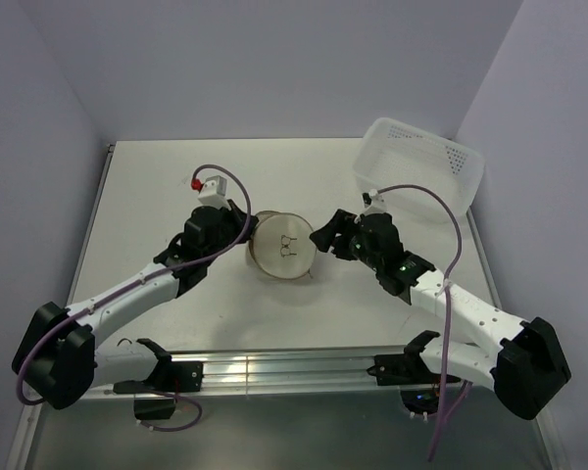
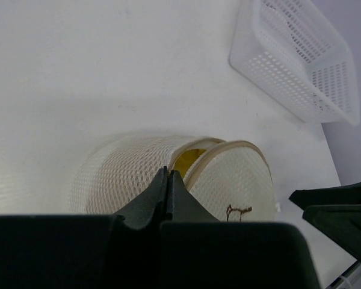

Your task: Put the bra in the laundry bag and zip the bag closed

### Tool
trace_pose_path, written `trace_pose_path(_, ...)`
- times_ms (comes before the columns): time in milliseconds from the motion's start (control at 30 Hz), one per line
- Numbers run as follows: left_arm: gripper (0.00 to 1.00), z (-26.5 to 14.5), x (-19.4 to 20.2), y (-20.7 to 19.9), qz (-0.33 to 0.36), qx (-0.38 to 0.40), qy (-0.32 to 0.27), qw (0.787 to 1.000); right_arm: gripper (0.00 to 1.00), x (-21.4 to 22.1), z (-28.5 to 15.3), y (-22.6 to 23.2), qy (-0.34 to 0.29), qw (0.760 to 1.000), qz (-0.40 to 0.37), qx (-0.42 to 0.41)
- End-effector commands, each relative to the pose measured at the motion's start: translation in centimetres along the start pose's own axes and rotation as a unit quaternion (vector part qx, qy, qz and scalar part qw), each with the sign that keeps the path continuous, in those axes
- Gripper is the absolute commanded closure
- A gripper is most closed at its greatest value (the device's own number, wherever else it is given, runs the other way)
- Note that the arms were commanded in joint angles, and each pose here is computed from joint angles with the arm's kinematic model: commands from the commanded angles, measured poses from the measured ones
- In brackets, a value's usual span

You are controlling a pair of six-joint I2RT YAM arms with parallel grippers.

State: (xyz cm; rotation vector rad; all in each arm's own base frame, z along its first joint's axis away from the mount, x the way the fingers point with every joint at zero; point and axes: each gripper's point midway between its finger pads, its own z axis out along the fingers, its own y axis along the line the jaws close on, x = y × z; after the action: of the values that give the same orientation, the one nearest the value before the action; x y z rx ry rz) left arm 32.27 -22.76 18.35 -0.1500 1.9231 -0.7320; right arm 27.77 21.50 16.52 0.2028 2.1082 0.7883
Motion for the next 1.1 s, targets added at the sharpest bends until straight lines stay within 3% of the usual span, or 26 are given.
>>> trace_pose_path(0,1.00,1.0,-3.3,-3.5,0.009,0.051,-0.031,0.998,0.27,-0.7,0.6,1.3,-0.022,0.995,0.077,-0.062)
trace_pose_path(333,0.95,2.2,-2.9,-3.2,0.018,0.038,-0.023,0.999,0.19,1.8,0.9,-0.2,0.000,0.984,0.152,-0.090)
trace_pose_path(567,0.84,2.8,-3.6,-3.6,0.018,0.035,-0.024,0.999,0.23,3.5,0.8,0.4,0.028,0.977,0.170,-0.124)
trace_pose_path(700,0.59,2.6,-3.5,-3.6,0.016,0.033,-0.023,0.999,0.42,3.1,1.1,0.6,0.023,0.977,0.172,-0.126)
trace_pose_path(733,0.46,2.5,-3.6,-3.6,0.017,0.033,-0.025,0.999,0.44,3.1,1.2,0.6,0.024,0.977,0.172,-0.126)
trace_pose_path(800,0.31,2.1,-4.0,-3.5,0.019,0.029,-0.028,0.999,0.51,3.0,1.3,0.6,0.023,0.976,0.175,-0.126)
trace_pose_path(933,0.24,-0.2,-5.1,-5.2,0.027,0.052,-0.039,0.998,0.55,3.2,1.4,0.7,0.028,0.975,0.179,-0.127)
trace_pose_path(1067,0.23,-3.2,-3.8,-7.6,0.043,0.069,-0.032,0.996,0.41,3.1,1.5,1.4,0.034,0.972,0.182,-0.145)
